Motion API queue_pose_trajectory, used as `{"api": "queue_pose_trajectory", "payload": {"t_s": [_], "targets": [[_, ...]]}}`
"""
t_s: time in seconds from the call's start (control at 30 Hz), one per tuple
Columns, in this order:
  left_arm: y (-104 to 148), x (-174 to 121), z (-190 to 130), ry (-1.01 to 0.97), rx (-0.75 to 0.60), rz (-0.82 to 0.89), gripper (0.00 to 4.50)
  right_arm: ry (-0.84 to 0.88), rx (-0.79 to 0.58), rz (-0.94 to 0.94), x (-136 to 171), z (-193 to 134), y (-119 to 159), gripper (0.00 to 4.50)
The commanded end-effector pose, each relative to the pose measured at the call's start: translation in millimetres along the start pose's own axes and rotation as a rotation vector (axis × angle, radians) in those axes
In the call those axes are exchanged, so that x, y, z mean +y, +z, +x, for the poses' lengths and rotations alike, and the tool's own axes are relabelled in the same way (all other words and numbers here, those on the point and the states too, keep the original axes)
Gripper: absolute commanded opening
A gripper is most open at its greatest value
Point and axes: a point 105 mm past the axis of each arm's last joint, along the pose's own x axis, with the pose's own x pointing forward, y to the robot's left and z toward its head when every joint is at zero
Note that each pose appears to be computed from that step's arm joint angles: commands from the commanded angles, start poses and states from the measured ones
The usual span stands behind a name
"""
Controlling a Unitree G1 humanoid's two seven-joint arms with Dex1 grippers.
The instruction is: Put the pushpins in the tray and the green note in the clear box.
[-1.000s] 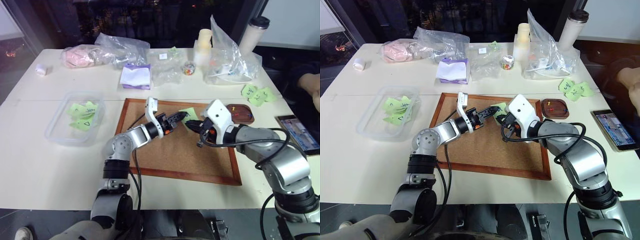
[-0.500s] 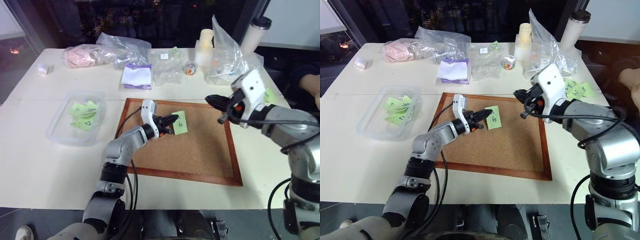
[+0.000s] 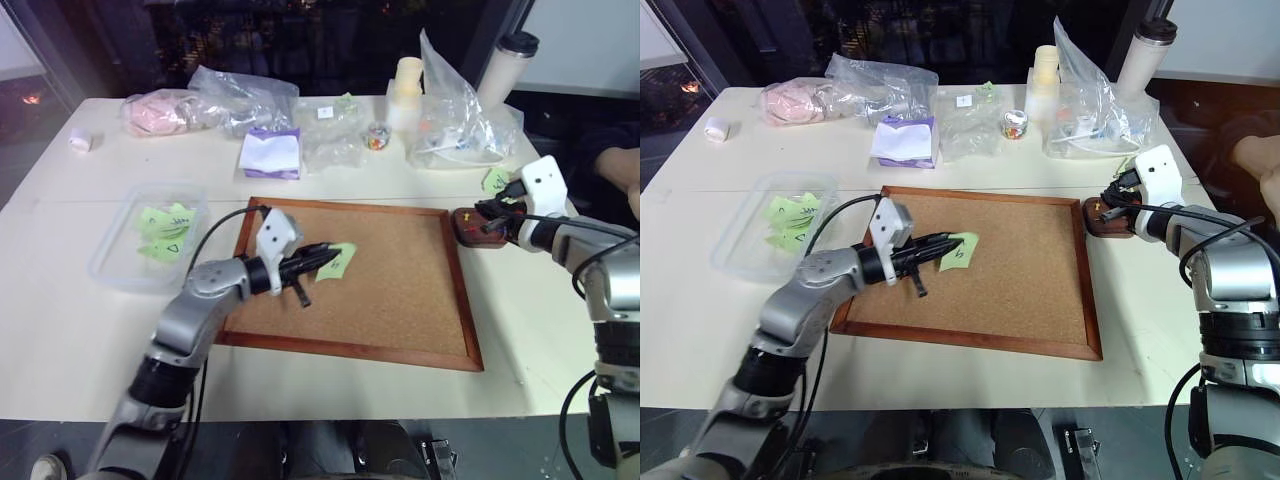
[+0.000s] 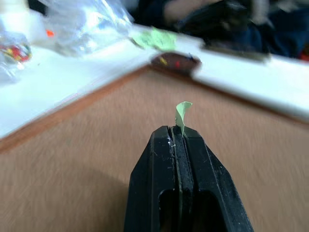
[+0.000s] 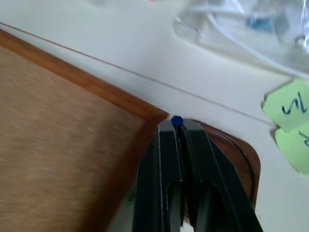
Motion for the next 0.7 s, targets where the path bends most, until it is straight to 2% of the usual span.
{"api": "queue_pose_trajectory", "payload": {"t_s": [0.03,0.2,0.33,0.5,0.7], "targets": [[24.2,5.0,-17.7,0.013,-0.043,0.053,0.03,-0.041,-0.03,-0.009,-15.4,4.1,3.8,0.0],[35.3,15.6,-31.1,0.054,-0.038,0.083,0.03,-0.064,0.002,0.004,-25.3,12.7,-10.7,0.0],[41.5,25.4,-37.8,0.098,-0.047,0.072,0.0,-0.045,0.007,0.002,-25.2,15.3,-15.7,1.35],[39.5,42.2,-57.2,0.197,-0.033,0.053,0.0,-0.055,0.034,0.015,-28.6,18.6,-29.4,3.92],[51.8,72.6,-80.9,0.32,-0.049,0.068,0.0,-0.051,0.038,0.003,-28.1,20.4,-33.1,3.92]]}}
